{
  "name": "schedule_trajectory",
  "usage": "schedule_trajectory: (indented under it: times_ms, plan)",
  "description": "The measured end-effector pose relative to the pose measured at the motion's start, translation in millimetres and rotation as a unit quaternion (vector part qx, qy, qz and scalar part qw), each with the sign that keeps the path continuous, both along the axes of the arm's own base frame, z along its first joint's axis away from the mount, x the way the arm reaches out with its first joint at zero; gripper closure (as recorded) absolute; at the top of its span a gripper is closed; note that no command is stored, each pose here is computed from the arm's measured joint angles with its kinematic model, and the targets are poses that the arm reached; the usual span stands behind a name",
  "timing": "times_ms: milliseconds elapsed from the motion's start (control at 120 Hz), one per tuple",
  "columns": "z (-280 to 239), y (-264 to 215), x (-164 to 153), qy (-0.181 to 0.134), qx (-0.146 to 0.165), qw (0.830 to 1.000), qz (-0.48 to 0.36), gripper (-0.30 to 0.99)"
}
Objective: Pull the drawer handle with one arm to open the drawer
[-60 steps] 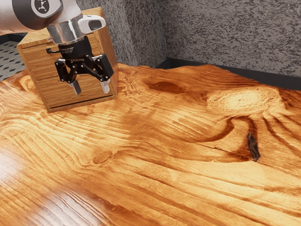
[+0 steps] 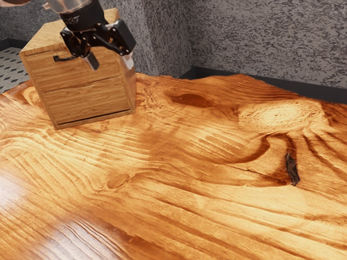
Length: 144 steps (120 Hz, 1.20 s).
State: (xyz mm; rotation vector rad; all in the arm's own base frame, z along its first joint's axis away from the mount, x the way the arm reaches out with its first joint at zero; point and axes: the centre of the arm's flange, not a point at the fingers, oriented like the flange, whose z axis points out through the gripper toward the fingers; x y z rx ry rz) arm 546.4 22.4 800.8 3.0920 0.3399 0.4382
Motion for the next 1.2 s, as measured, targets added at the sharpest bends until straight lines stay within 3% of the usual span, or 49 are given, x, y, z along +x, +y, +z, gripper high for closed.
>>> schedule_trajectory:
  times_ms: [167, 250, 317, 425, 533, 683, 775, 817, 850, 908, 983, 1092, 1200]
  plan:
    - [-4, -70, 9, -0.016, 0.009, 0.998, -0.063, 0.00]
    - [4, -63, 0, -0.018, 0.022, 0.998, -0.060, 0.00]
    - [10, -38, -27, -0.013, 0.027, 0.998, -0.061, 0.00]
    - [-10, 18, -46, 0.037, 0.055, 0.997, -0.034, 0.00]
    - [-9, 45, -59, 0.065, 0.071, 0.995, -0.034, 0.00]
    - [-45, 76, -34, 0.089, 0.082, 0.984, -0.128, 0.00]
    - [-85, 109, 0, 0.109, 0.092, 0.974, -0.173, 0.00]
    - [-121, 147, 22, 0.146, 0.107, 0.974, -0.139, 0.01]
    - [-141, 177, 13, 0.174, 0.122, 0.974, -0.082, 0.01]
    - [-116, 179, -16, 0.126, 0.126, 0.981, -0.073, 0.02]
    - [-101, 168, -19, 0.066, 0.126, 0.979, -0.147, 0.02]
    - [-110, 165, -18, 0.042, 0.105, 0.962, -0.250, 0.01]
    - [-123, 169, 9, 0.022, 0.138, 0.922, -0.361, 0.01]
